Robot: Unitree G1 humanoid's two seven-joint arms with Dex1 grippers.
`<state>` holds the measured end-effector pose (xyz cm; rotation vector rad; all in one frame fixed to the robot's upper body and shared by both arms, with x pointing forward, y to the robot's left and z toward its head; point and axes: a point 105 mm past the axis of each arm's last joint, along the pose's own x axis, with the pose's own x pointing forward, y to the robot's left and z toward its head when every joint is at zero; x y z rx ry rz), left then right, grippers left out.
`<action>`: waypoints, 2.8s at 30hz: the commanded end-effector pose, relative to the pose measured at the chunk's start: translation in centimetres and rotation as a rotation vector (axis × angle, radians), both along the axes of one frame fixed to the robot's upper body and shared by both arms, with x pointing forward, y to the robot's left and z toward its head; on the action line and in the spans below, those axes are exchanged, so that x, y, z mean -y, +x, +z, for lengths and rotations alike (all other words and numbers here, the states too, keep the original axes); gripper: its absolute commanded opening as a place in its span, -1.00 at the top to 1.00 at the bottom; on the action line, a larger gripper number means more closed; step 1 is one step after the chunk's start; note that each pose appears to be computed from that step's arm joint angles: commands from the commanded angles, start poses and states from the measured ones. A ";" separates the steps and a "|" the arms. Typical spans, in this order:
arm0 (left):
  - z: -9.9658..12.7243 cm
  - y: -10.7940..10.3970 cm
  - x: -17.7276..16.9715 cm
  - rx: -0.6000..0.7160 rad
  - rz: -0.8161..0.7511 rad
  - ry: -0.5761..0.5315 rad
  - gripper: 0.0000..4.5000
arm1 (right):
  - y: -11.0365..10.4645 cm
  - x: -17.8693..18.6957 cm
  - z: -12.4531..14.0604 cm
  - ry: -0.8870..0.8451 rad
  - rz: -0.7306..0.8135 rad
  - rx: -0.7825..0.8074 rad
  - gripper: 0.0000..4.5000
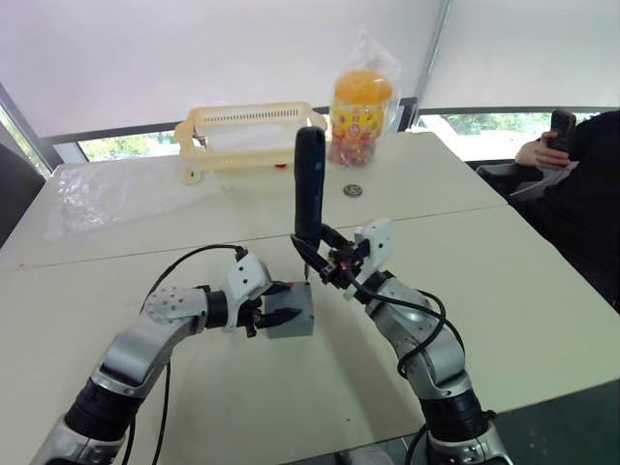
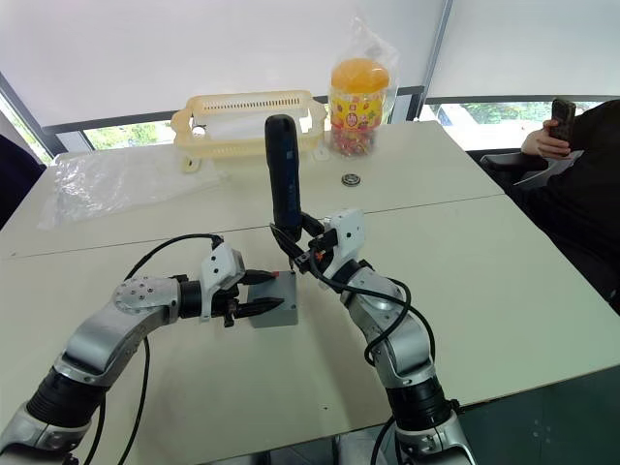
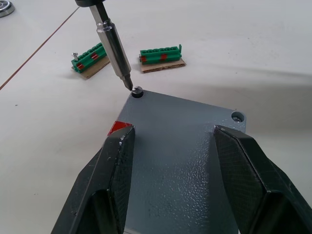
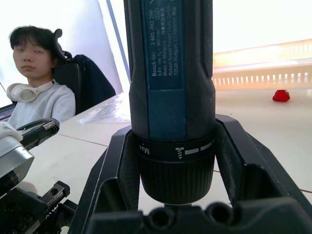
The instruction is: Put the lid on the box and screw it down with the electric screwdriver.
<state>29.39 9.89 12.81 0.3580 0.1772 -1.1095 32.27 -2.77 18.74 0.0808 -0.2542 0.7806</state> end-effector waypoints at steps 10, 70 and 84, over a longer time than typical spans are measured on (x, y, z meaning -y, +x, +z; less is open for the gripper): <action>-1.1 0.0 -0.4 -0.034 0.020 0.038 -0.14 | -1.0 0.2 3.0 0.059 0.006 0.103 0.21; -1.3 0.0 -0.6 -0.041 0.026 0.041 -0.14 | -1.8 -0.3 3.1 0.064 0.018 0.105 0.21; -1.3 -0.1 -0.4 -0.041 0.020 0.040 -0.14 | -1.4 0.0 3.0 0.064 0.000 0.105 0.21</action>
